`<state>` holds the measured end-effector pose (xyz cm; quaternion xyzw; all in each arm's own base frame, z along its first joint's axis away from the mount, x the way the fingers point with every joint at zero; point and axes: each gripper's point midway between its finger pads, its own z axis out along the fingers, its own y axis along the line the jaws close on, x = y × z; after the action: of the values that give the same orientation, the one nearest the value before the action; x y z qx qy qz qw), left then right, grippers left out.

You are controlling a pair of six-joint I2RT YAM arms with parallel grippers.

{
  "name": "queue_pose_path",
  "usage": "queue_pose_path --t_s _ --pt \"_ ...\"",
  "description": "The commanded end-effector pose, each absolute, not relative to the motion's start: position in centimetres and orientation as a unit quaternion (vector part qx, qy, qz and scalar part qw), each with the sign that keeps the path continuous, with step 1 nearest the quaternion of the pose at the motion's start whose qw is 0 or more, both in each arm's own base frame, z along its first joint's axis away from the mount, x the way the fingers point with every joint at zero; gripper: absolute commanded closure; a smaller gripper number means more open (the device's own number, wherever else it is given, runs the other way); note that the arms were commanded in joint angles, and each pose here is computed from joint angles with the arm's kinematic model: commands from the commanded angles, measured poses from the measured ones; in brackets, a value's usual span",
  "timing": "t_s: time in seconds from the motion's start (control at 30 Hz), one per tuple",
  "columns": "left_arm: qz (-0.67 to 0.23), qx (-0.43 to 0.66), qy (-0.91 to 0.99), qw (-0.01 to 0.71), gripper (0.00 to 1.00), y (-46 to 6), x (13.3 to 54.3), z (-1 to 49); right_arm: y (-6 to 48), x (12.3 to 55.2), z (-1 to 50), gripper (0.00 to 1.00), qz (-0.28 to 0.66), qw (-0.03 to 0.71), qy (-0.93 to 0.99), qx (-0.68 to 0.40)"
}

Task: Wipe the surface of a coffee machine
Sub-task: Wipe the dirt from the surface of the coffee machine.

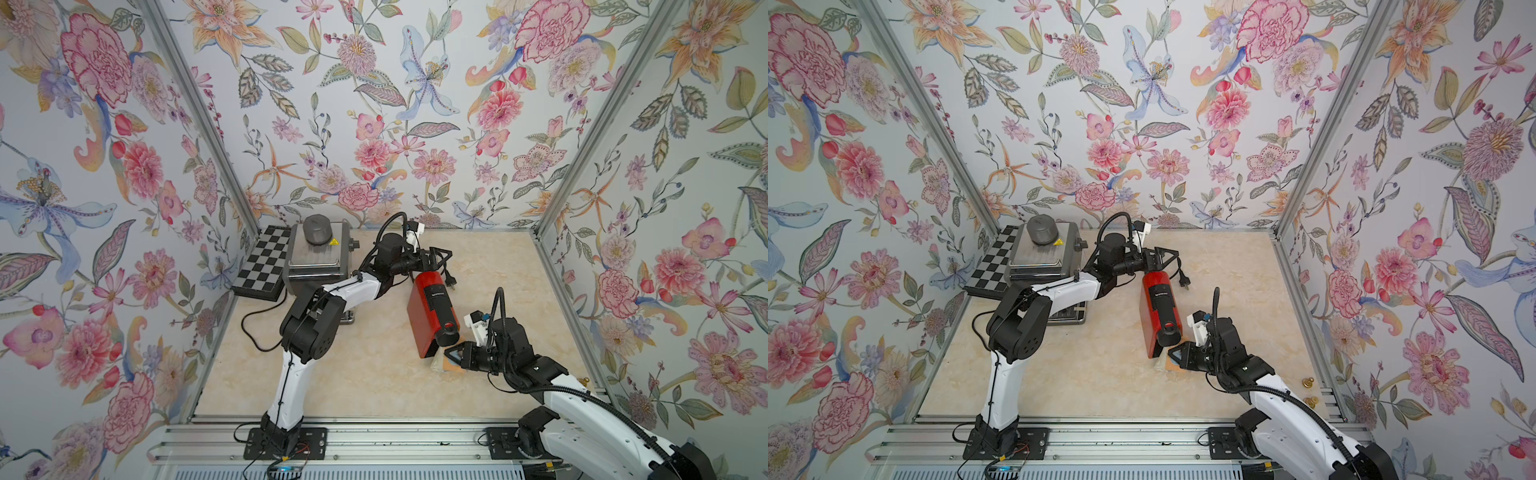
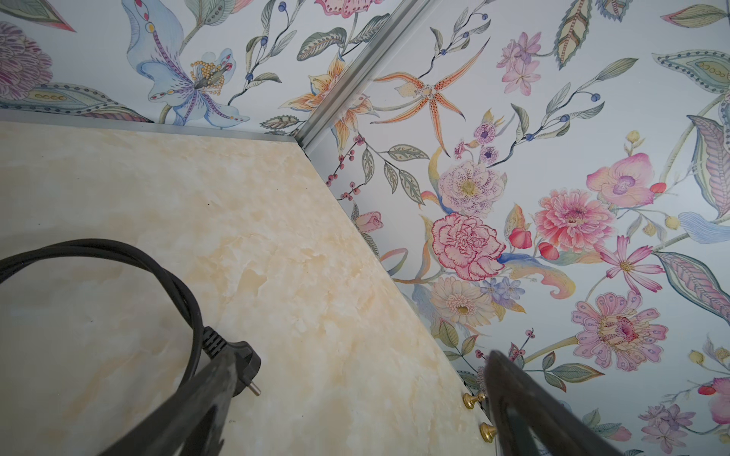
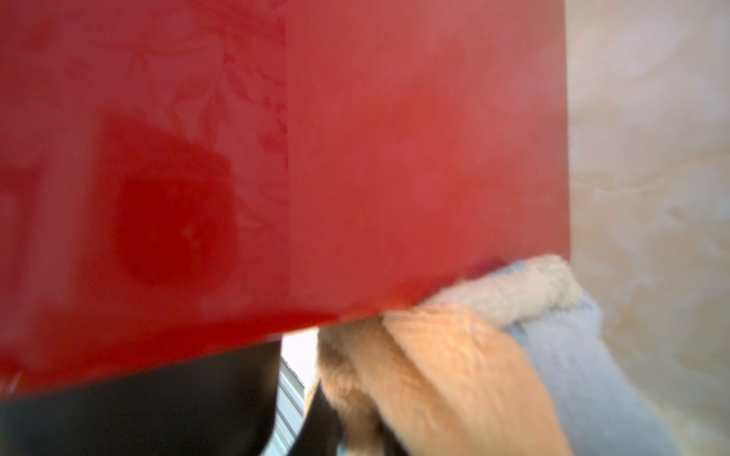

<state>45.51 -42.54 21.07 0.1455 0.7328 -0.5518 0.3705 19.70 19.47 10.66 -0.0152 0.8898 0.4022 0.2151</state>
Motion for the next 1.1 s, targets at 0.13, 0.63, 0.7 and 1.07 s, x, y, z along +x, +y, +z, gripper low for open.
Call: queue_pose_path --t_s 0.13,0.63,0.7,1.07 --pt "-0.561 0.156 0.732 0.353 0.01 -42.6 42.7 21.4 18.1 26.3 16.2 1.0 0.387 0.354 0.851 -0.019" --pt "-0.578 0.15 0.722 0.349 0.01 -42.7 41.5 22.3 14.7 31.4 17.5 1.0 0.398 0.377 0.836 -0.017" --pt "-0.576 0.15 0.721 0.354 0.01 -42.5 41.6 22.8 14.8 31.4 17.2 1.0 0.402 0.371 0.837 -0.022" --pt "-0.568 0.155 0.702 0.402 0.01 -40.8 43.0 28.9 14.5 29.9 13.9 1.0 0.423 0.349 0.836 0.0"
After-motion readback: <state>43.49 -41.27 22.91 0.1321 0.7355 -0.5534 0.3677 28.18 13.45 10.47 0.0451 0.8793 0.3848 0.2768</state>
